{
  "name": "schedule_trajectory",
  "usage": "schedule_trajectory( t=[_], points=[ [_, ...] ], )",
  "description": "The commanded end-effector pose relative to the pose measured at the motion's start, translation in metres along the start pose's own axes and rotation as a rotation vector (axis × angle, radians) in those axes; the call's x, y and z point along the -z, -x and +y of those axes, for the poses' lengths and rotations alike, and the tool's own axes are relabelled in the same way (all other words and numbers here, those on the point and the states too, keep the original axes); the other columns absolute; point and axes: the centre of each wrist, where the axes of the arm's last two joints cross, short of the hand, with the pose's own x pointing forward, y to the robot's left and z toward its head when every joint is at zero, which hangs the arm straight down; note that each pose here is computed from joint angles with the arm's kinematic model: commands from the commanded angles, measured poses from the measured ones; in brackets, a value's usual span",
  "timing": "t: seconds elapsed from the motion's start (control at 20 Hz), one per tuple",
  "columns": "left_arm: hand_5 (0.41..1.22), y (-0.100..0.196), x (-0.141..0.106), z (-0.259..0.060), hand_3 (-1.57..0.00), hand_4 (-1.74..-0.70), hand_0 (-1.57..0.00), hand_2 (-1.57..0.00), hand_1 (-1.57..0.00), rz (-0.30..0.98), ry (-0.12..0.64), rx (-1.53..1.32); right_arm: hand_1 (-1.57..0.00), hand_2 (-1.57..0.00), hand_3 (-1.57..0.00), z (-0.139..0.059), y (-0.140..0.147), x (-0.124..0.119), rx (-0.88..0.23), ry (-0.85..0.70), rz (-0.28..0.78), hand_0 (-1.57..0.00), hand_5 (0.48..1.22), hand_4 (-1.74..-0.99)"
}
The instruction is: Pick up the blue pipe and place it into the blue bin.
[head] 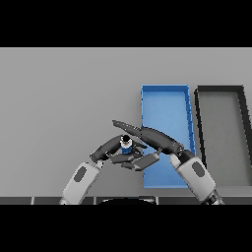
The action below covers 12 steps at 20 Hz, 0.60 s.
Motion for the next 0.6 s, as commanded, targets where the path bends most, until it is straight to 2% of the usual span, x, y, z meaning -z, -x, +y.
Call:
schedule_trajectory(
  t=[0.0,0.1,0.15,0.2,0.25,0.3,0.35,0.45,0.5,0.55],
  points=[
    [1.221,0.002,0.001,-0.003,-1.57,-1.46,-1.57,-1.57,-1.57,0.01,0.014,-0.01,0.0,0.0,0.0,-0.001,0.0,0.005,-0.006,-0.015,0.006,0.0,0.512,-1.208],
    [1.221,0.003,0.002,-0.003,-1.57,-1.46,-1.57,-1.57,-1.57,-0.012,0.016,-0.003,-0.03,-0.05,-0.01,-0.004,-0.004,0.017,-0.011,-0.036,0.015,0.0,0.513,-1.215],
    [1.221,0.004,0.002,-0.003,-1.57,-1.46,-1.57,-1.57,-1.57,-0.007,0.015,-0.011,-0.11,-0.13,-0.05,-0.003,-0.001,0.022,-0.007,-0.053,0.024,-0.02,0.517,-1.222],
    [1.221,0.004,0.002,-0.003,-1.57,-1.51,-1.57,-1.57,-1.57,0.019,0.004,-0.008,-0.24,-0.25,-0.14,-0.004,-0.002,0.029,-0.007,-0.058,0.023,-0.17,0.519,-1.255],
    [1.221,0.004,0.003,-0.005,-1.3,-1.56,-1.57,-1.54,-1.57,0.037,0.003,-0.019,-0.44,-0.43,-0.31,-0.002,0.0,0.03,-0.004,-0.07,0.021,-0.4,0.52,-1.303],
    [1.221,0.003,0.004,-0.003,-1.14,-1.6,-1.57,-1.53,-1.57,0.044,-0.001,-0.033,-0.65,-0.66,-0.5,0.0,-0.001,0.035,-0.009,-0.071,0.011,-0.63,0.523,-1.383],
    [1.221,0.004,0.004,-0.003,-1.16,-1.63,-1.57,-1.54,-1.57,0.039,-0.001,-0.03,-0.84,-0.84,-0.66,0.0,-0.001,0.037,-0.021,-0.073,0.011,-0.82,0.527,-1.446],
    [1.221,0.005,0.004,-0.005,-1.23,-1.67,-1.57,-1.55,-1.57,0.002,0.002,-0.036,-1.1,-1.1,-0.9,0.0,0.002,0.038,0.008,-0.084,-0.004,-1.09,0.6,-1.537],
    [1.221,0.004,0.004,-0.007,-1.27,-1.68,-1.57,-1.55,-1.57,-0.009,0.005,-0.043,-1.19,-1.2,-1.03,0.001,0.004,0.039,0.045,-0.08,-0.028,-1.19,0.671,-1.513],
    [1.221,0.001,0.006,-0.002,-1.31,-1.69,-1.57,-1.56,-1.57,-0.001,0.0,-0.034,-1.27,-1.27,-1.14,0.001,0.004,0.042,0.068,-0.066,-0.048,-1.26,0.781,-1.495]
  ],
)
